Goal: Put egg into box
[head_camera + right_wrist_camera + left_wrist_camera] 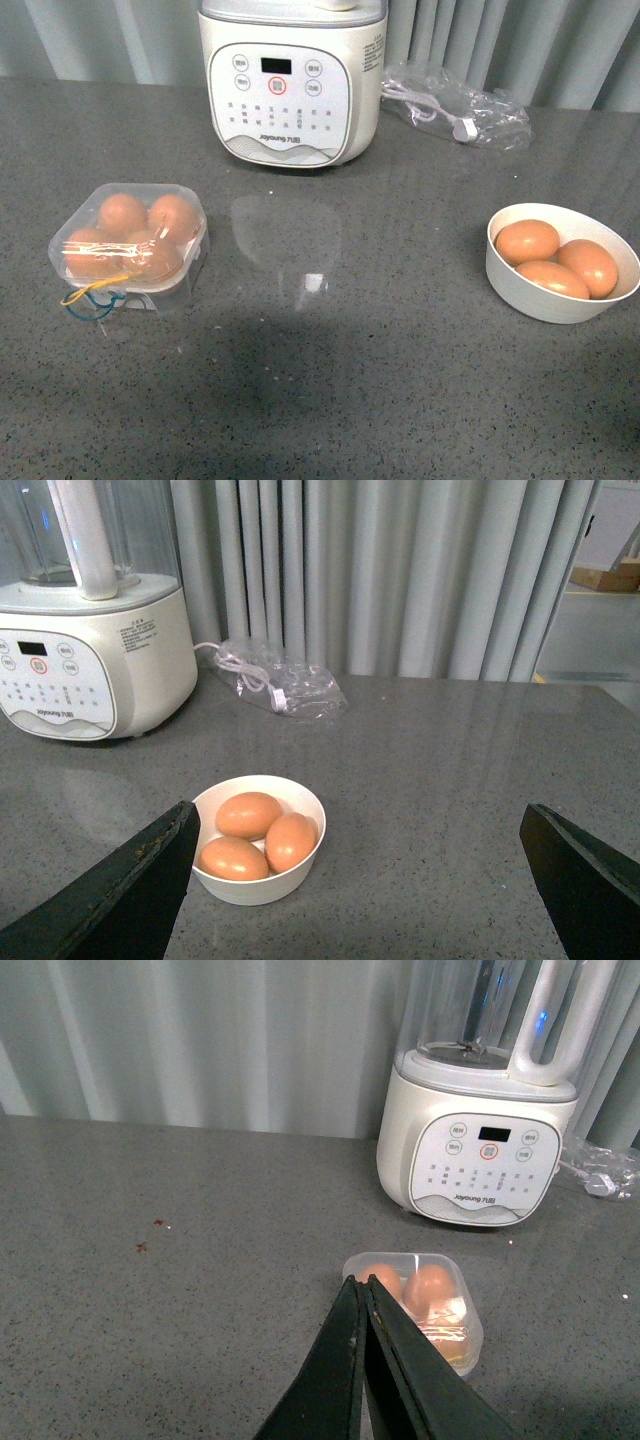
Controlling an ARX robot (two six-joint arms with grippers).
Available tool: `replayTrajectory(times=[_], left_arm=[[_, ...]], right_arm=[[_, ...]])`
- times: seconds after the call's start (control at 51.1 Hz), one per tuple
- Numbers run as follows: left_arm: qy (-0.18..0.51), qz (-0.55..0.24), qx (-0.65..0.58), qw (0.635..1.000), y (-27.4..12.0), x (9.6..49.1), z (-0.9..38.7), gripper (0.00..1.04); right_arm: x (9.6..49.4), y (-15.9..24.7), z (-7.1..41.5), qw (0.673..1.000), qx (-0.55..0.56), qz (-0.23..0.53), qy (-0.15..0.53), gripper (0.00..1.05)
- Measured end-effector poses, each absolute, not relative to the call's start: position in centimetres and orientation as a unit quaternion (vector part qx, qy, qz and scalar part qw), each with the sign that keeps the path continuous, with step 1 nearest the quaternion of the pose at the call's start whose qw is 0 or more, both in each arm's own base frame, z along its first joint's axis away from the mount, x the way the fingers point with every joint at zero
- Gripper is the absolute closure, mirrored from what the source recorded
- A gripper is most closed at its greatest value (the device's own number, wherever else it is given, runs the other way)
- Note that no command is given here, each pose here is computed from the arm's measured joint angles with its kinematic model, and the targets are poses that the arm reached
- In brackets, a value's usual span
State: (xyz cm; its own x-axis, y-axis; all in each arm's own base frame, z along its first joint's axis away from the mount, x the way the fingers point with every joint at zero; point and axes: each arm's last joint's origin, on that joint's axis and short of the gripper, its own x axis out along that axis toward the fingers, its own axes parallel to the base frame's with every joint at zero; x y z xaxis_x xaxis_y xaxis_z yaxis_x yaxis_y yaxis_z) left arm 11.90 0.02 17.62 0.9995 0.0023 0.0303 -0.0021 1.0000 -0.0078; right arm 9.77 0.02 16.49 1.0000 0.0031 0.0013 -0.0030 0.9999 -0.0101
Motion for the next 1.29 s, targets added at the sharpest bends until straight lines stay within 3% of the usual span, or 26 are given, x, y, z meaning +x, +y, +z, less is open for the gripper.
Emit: replayTrajectory(times=[0.9,1.292], left_arm=[[-0.012,0.001,-0.004,1.000,0.0,9.6,17.3,1.01],[-0.012,0.001,-0.004,1.000,0.0,9.6,17.3,0.42]], right_arm=[[9.8,0.0,16.5,1.000,-0.005,0.002,-0.001,0.07],[9.8,0.0,16.5,1.000,-0.005,0.001,-0.001,0.07]])
